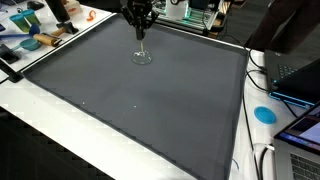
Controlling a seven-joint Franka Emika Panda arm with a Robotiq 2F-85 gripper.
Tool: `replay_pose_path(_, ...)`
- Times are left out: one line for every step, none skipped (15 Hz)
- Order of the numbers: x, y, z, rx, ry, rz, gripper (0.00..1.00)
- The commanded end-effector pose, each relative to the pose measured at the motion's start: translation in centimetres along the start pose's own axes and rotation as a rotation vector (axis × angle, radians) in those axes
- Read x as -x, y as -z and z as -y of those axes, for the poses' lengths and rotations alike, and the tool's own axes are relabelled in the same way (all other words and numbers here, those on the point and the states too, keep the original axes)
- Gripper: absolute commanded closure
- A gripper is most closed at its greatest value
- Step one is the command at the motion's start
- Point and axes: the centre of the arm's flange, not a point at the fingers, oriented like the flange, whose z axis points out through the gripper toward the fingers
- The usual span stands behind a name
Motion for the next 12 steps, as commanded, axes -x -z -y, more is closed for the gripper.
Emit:
replay_pose_path(0.5,-1.5,0.5,-0.007,0.002,0.007,0.97)
replay_pose_path(0.5,-1.8,0.6,-0.006,0.003,0.005,0.97)
replay_pose_path(0.6,-2.1,0.7,-0.006,0.006,0.005,0.97)
replay_pose_path(0.5,-2.3,0.8,-0.012,0.008,0.0,0.97)
replay_pose_path(0.6,-2.6,0.9,-0.011,0.007,-0.001,0.97)
replay_pose_path(0.5,-2.8,1.0,-0.01,0.01,0.001,0.97)
replay_pose_path(0.5,-3.1,1.0,-0.012,0.011,0.003,0.97)
replay_pose_path(0.6,-3.4,1.0,-0.009,0.01,0.008,0.97)
replay_pose_path(0.6,-3.7,1.1,-0.01,0.011,0.011,0.97)
replay_pose_path(0.6,-3.9,1.1,-0.011,0.011,0.015,0.97)
replay_pose_path(0.6,-4.1,1.1,-0.01,0.012,0.017,0.97)
replay_pose_path(0.6,-4.3,1.1,-0.01,0.012,0.017,0.97)
